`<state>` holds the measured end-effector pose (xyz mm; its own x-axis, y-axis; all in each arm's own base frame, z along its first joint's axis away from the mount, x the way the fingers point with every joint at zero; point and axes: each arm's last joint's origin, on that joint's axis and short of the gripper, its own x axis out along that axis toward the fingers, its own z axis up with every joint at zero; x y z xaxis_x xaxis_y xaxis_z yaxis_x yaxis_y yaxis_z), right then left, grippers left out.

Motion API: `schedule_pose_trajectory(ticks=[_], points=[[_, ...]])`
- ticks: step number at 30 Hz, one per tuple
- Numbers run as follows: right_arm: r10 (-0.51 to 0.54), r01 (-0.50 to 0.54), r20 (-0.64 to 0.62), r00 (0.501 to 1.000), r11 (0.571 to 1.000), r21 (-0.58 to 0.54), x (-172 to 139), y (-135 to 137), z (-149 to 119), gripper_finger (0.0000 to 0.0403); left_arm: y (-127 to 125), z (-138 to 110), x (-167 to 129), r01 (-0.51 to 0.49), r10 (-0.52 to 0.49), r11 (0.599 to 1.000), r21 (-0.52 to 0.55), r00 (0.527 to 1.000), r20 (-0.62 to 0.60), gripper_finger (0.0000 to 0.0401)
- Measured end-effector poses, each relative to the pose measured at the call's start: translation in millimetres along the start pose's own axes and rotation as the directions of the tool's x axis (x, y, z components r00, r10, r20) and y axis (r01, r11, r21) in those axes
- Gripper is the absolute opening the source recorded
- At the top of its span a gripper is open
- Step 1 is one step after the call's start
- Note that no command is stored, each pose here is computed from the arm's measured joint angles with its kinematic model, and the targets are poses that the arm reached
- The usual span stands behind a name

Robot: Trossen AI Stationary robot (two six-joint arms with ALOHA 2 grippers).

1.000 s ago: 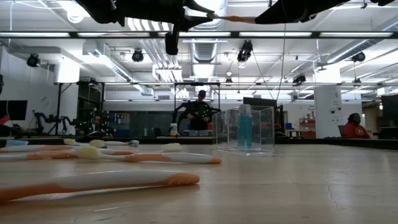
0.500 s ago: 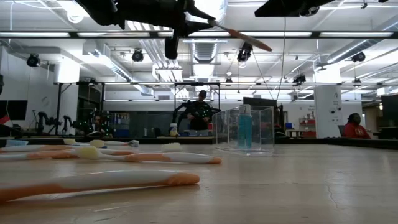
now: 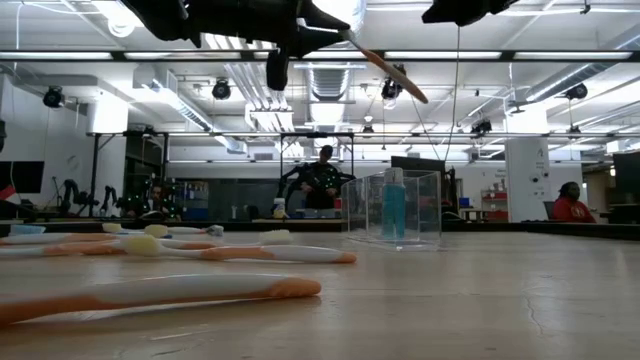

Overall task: Pick & Place toothbrushing station
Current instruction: Put the orange toothbrush into transparent organizer

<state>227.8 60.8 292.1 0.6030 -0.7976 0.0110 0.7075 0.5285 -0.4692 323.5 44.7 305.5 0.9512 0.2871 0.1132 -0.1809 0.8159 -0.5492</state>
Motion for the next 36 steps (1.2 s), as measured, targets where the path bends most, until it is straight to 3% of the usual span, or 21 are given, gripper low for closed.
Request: schedule_pose_trajectory(ticks=[6, 14, 26, 36], points=[[-0.088, 0.089, -0.043, 0.995, 0.996, 0.026, -1, -10, 8, 0.0154, -3, -2, 0, 0.109, -0.101, 0.984, 0.143, 0.993, -0.065, 0.0053], [-0.183, 0.185, -0.101, 0.978, 0.983, 0.009, -3, -23, 9, 0.0143, -4, -2, 0, 0.148, -0.136, 0.976, 0.161, 0.987, -0.086, 0.0053], [-0.230, 0.237, -0.134, 0.964, 0.971, 0.037, -7, -44, 13, 0.0136, 1, -10, -1, 0.135, -0.081, 0.932, 0.336, 0.982, -0.172, 0.0053], [-0.230, 0.240, -0.134, 0.964, 0.969, 0.060, -9, -51, 14, 0.0130, 4, -8, -1, 0.061, 0.003, 0.842, 0.537, 0.993, -0.119, 0.0053]])
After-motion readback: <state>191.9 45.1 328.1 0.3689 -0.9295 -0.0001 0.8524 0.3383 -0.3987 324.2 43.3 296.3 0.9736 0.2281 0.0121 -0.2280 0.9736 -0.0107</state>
